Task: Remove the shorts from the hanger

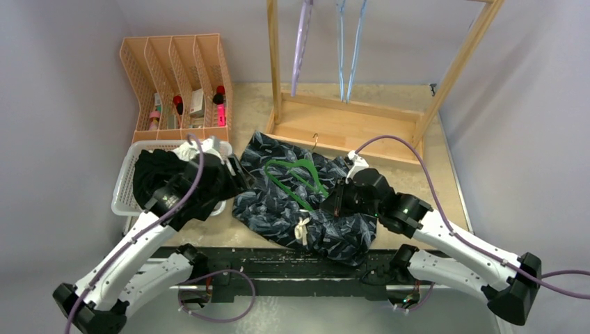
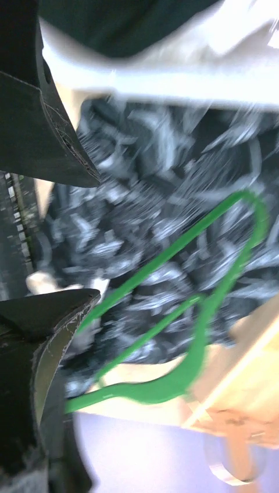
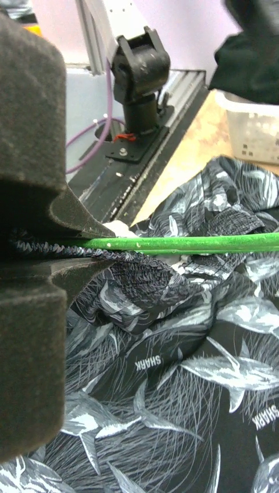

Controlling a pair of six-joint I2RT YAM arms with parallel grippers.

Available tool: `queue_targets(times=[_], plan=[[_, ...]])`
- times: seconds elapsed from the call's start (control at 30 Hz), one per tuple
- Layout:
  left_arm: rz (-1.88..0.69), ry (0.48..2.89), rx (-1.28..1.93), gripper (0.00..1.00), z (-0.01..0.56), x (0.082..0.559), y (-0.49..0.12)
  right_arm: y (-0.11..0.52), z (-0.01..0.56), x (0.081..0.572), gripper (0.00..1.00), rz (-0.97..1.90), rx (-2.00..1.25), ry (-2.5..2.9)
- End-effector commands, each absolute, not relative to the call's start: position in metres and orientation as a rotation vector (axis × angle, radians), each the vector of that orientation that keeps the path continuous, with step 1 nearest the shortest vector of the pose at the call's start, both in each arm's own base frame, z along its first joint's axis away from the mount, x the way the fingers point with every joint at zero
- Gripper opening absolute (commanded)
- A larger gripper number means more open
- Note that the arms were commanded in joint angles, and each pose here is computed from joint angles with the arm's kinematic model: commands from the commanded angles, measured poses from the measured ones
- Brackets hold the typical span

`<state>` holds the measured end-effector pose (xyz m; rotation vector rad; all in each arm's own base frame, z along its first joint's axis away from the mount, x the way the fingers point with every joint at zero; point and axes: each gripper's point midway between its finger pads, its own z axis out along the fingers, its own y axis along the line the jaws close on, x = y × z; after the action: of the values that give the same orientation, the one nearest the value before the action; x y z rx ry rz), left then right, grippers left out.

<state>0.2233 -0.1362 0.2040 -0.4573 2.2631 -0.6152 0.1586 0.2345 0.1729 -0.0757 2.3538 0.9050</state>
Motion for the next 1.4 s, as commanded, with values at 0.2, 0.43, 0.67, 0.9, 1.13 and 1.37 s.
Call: queue_targets(times=[0.2,0.43,0.67,0.9,1.13,1.37], plan=[[-0.874,2.237,-0.282,0.64,0.205,0.191,-0.247,0.243,0.208,0.181,0.0,0.982,0.1,2.215],[-0.98,2.225,-0.159,0.64,0.203,0.158,-0.325,0.236,0.202,0.176,0.0,1.008,0.171,2.218],[-1.064,2.197,-0.189,0.63,0.198,0.139,-0.357,0.232,0.205,0.172,0.0,1.064,0.217,2.178],[-0.919,2.07,-0.446,0.67,0.223,0.174,-0.305,0.238,0.189,0.163,0.0,1.02,0.058,2.26],[-1.105,2.065,-0.544,0.74,0.253,0.21,-0.314,0.256,0.189,0.157,0.0,1.099,-0.064,2.26],[-1.153,2.096,-0.444,0.71,0.266,0.226,-0.343,0.265,0.191,0.149,0.0,1.161,-0.173,2.249]])
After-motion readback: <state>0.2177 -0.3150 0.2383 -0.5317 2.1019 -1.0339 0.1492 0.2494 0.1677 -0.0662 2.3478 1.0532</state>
